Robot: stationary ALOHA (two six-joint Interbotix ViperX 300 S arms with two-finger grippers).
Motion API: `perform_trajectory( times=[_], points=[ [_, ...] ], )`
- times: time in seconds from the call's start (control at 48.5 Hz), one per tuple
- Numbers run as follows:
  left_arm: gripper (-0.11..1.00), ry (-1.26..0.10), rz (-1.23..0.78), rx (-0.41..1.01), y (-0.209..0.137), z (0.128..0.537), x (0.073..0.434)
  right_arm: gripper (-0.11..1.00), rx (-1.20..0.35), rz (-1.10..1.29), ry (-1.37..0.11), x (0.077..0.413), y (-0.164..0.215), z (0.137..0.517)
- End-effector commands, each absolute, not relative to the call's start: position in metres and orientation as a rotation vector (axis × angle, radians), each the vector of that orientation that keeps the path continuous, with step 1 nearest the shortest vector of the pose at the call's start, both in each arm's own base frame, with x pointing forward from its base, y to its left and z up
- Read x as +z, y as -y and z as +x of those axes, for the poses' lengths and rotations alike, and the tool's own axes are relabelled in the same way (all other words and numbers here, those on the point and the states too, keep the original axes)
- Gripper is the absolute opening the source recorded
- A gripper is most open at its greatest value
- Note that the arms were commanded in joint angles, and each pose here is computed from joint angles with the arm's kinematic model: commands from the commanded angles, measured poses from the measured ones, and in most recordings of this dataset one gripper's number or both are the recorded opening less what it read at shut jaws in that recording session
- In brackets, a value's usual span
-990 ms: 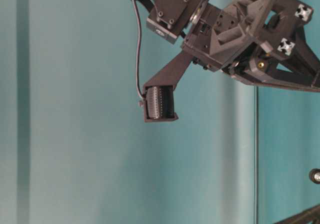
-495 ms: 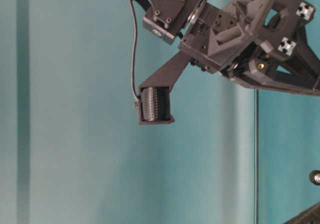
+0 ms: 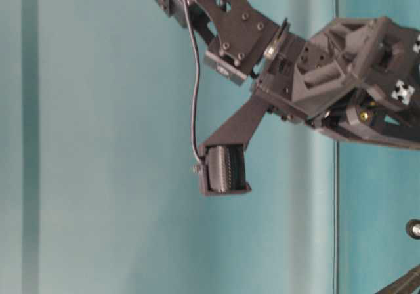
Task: Insert the USB cable into the female connector supported by the left arm.
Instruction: 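Grasp the white clamp with the left gripper and raise it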
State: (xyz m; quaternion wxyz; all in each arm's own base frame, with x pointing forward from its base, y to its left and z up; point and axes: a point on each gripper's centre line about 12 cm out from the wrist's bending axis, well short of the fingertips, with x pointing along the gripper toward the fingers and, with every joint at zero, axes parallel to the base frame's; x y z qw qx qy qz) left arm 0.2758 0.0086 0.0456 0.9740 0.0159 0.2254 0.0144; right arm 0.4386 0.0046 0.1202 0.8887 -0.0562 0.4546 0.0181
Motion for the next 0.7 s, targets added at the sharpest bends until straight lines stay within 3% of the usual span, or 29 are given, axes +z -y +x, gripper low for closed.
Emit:
perform_trajectory(
  times=[0.0, 0.681],
  points=[
    [0.85, -0.445, 0.007, 0.034, -0.008, 0.279, 0.048, 0.21, 0.031, -0.138, -0.908, 0.135, 0.000, 0.448],
    [0.85, -0.502, 0.057, 0.048, -0.016, 0.271, 0.038, 0.21, 0.021, -0.158, -0.888, 0.130, 0.008, 0.465]
  ],
)
